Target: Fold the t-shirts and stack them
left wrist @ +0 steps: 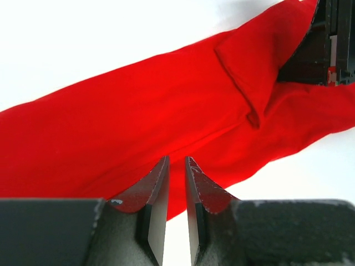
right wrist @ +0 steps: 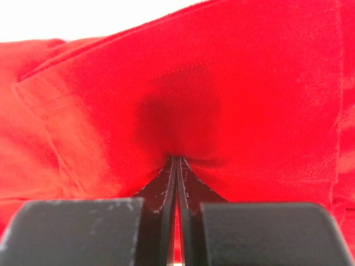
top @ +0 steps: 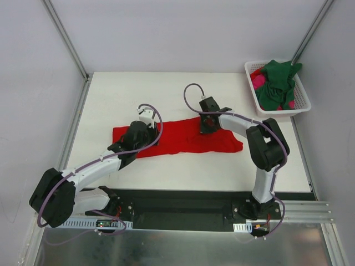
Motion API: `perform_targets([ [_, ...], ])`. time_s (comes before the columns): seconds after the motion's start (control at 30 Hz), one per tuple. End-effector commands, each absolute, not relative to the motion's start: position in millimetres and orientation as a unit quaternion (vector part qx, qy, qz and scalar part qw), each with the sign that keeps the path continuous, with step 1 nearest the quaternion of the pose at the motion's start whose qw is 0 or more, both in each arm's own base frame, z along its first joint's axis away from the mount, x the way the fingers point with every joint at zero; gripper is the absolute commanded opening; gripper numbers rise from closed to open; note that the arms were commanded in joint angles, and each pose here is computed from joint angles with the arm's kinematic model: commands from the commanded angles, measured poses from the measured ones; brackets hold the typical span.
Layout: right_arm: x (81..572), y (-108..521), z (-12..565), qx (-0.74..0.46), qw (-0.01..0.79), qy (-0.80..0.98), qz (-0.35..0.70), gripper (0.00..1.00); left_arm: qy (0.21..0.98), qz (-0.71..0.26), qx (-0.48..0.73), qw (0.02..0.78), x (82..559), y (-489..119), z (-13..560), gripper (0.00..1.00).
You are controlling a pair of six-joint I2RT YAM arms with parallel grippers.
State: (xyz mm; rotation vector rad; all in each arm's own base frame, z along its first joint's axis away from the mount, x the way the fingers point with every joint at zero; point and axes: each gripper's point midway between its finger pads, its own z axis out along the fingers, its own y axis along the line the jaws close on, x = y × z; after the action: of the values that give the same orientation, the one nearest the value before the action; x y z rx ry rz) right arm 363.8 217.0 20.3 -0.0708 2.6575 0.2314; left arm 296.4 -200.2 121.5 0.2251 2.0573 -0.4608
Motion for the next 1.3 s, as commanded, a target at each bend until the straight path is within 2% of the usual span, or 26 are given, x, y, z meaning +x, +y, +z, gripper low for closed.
perform_targets([
  [0.0, 371.3, 191.5, 8.4, -0.043, 0.208, 0.977, -0.014, 0.02, 0.839, -0.180, 0.087, 0.505, 301.7, -189.2, 132.4, 0.17],
  [0.3, 430.0, 190.5, 18.7, -0.079, 0.226, 0.968, -0.070, 0.01, 0.843, -0.177, 0.077, 0.503, 302.8, -180.0, 129.7, 0.17],
  [0.53, 464.6, 205.4, 20.4, -0.106, 0.245, 0.963, -0.040, 0.01, 0.842, -0.176, 0.070, 0.505, 300.4, -174.3, 130.0, 0.17],
  [0.8, 490.6, 236.1, 38.1, -0.146, 0.277, 0.949, 0.038, 0.01, 0.843, -0.173, 0.060, 0.505, 299.3, -167.5, 127.4, 0.17],
  [1.27, 517.6, 274.5, 46.7, -0.177, 0.285, 0.925, 0.178, 0.01, 0.845, -0.162, 0.045, 0.508, 298.5, -154.2, 123.0, 0.16],
])
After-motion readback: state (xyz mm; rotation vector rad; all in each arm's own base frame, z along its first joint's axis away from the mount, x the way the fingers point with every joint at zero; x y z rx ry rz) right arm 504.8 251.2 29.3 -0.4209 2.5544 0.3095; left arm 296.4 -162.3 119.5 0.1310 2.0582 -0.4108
